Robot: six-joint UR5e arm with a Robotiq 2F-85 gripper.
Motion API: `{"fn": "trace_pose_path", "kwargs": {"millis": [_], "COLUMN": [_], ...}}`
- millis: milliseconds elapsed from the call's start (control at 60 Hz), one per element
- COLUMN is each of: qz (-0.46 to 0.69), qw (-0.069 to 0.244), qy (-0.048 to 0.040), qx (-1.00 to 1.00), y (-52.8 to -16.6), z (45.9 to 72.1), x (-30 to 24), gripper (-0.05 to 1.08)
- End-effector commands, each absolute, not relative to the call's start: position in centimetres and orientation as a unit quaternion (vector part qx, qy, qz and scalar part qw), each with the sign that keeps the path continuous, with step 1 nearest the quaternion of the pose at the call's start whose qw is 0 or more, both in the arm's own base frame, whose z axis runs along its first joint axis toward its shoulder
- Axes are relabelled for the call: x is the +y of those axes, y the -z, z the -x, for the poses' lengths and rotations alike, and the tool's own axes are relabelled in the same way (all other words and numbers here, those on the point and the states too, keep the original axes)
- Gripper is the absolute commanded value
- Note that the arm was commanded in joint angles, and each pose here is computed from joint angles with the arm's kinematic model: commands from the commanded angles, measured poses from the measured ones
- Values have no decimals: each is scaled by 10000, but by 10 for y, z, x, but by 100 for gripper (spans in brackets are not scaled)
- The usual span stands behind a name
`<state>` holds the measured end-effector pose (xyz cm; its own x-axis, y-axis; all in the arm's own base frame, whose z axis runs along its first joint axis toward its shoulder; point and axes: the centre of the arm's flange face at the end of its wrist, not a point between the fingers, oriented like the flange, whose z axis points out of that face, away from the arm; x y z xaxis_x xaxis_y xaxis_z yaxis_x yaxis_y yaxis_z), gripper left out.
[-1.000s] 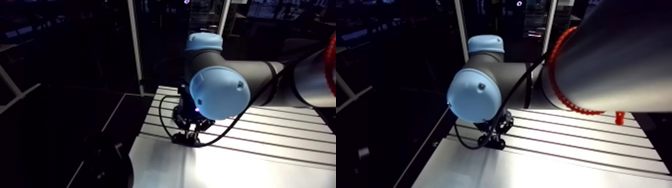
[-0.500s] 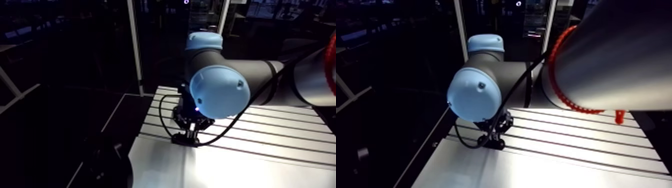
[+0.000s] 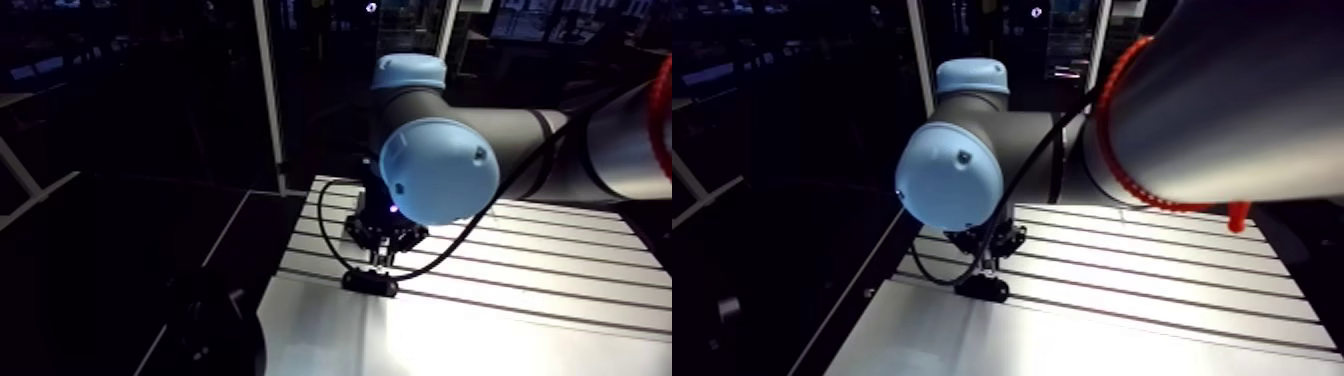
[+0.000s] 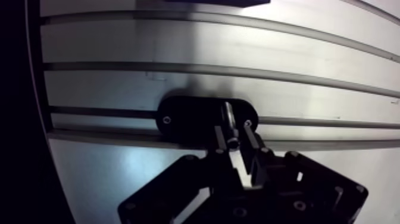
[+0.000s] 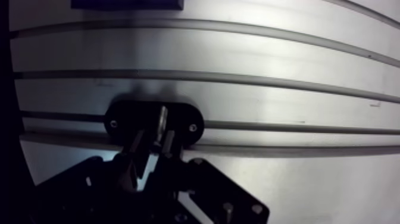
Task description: Pick up the M10 bolt and insert it into the hole until fully seated.
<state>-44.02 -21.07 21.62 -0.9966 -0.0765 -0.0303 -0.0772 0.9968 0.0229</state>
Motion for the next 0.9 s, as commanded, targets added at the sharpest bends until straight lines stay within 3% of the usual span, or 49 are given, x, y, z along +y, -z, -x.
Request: {"fn": "trace_pose_path", "kwargs": {"millis": [17, 233, 533, 900], "qz": [407, 428, 445, 460], "qw": [24, 99, 465, 985], "qy": [-91, -138, -153, -186], "qx": [9991, 9989, 9978, 9939], "y": [-234, -272, -329, -344], "z": [453, 482, 513, 540], "x": [-213, -213, -218, -225], "gripper": [97, 108, 108, 108]}}
